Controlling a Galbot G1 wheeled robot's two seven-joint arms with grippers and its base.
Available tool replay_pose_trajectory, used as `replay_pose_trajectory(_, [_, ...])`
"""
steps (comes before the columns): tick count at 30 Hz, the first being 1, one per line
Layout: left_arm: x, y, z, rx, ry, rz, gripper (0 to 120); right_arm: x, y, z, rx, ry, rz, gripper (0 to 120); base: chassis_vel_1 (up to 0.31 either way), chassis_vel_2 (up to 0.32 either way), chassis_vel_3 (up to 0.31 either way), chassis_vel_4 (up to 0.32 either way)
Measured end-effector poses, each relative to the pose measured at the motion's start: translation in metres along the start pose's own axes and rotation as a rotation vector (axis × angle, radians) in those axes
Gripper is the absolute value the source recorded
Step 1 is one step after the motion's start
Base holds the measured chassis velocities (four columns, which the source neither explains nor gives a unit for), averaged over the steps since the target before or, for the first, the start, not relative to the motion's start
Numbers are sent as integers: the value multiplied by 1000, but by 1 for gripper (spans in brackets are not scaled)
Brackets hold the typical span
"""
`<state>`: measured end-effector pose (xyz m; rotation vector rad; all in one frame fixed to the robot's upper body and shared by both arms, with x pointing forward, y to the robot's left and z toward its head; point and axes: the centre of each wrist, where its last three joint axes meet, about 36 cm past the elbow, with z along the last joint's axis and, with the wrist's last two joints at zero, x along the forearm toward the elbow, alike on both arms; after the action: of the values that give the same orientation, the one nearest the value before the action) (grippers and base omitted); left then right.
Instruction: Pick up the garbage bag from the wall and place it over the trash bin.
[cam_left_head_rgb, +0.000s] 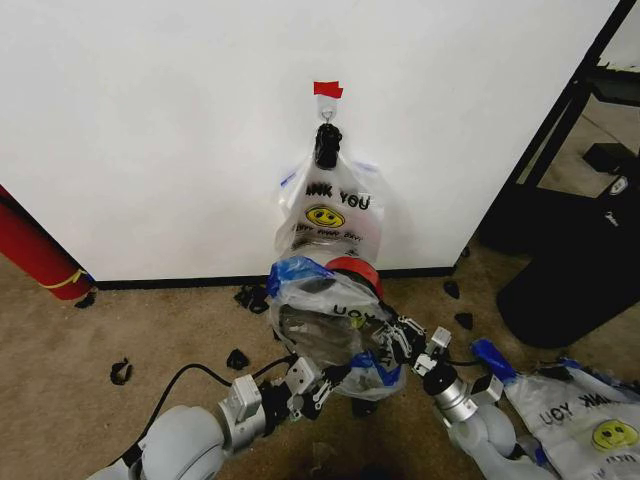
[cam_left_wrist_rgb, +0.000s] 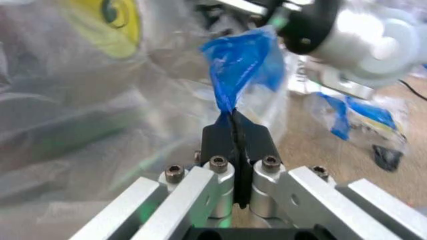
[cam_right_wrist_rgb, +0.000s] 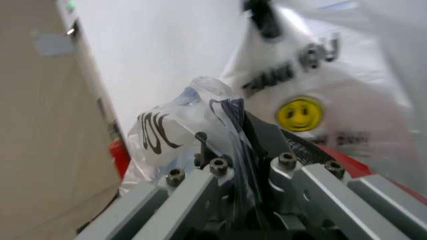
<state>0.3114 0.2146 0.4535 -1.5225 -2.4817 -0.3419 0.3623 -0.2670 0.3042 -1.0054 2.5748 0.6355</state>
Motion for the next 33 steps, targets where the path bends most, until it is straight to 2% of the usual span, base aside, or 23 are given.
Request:
replay_pose_trajectory(5, [9,22,18,-210,33,78,0,-4,10,-3,-120,-35,97,1,0,0,0,0])
replay_pose_trajectory(8, [9,29,28,-262,60,88,0,-5,17,-4,-186,-39,112,1,0,0,0,0])
replay_pose_trajectory(14, [11,51,53,-430,134,82,0,-5,37,-8,-308,-52,142,1,0,0,0,0])
replay_pose_trajectory(17, [12,54,57,-473,149,74,0,-5,40,-8,-327,-56,149,1,0,0,0,0])
replay_pose_trajectory(21, [14,63,58,-559,188,9,0,-6,45,-8,-351,-55,150,1,0,0,0,0])
replay_pose_trajectory(25, [16,67,59,-591,209,-28,0,-7,48,-10,-372,-63,155,1,0,0,0,0])
replay_pose_trajectory(33, [6,60,64,-571,182,-25,0,-10,63,0,-459,-89,161,1,0,0,0,0])
